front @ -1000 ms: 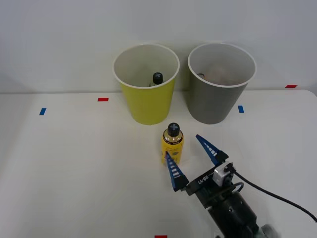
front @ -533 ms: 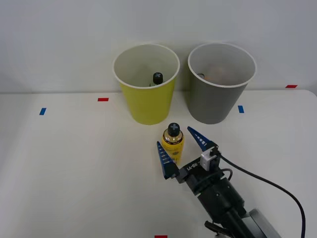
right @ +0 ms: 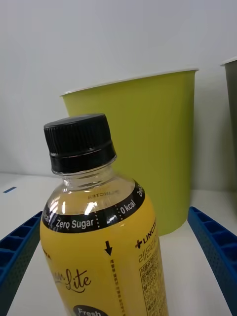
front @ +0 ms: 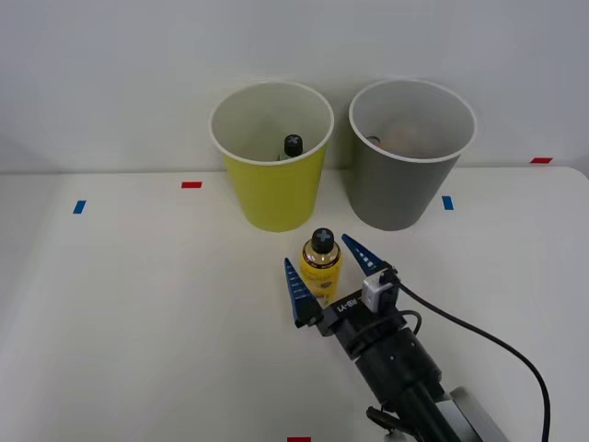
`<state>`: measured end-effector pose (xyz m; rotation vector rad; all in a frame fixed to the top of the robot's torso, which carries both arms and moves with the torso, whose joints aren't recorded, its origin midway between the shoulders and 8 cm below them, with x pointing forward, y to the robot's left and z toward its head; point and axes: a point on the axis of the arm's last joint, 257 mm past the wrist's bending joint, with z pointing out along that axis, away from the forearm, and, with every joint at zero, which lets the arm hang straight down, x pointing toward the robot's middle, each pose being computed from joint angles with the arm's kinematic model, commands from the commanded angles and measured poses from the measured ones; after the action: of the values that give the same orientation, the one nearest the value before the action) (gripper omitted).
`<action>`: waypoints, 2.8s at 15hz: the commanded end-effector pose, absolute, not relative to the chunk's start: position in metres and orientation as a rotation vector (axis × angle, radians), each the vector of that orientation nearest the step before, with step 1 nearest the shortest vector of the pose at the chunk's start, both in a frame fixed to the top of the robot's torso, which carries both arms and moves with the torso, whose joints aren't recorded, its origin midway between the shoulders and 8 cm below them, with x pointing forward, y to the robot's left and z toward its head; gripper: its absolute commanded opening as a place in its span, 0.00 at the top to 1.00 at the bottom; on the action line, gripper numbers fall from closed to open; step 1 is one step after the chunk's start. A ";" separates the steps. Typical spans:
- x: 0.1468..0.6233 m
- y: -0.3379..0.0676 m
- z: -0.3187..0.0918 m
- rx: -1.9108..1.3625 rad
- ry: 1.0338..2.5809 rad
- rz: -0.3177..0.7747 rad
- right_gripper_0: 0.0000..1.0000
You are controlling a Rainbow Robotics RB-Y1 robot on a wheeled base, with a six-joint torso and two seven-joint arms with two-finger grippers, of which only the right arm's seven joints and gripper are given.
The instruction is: Put cans in the gray bin, plastic bottles in the light green bin
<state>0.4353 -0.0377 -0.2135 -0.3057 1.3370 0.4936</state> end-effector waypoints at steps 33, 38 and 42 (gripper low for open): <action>0.443 -0.033 -0.217 -0.366 1.339 0.355 0.73; 0.442 -0.033 -0.217 -0.352 1.343 0.369 1.00; 0.438 -0.030 -0.217 -0.326 1.347 0.398 1.00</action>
<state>0.4396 -0.0304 -0.2169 -0.3346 1.3460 0.3892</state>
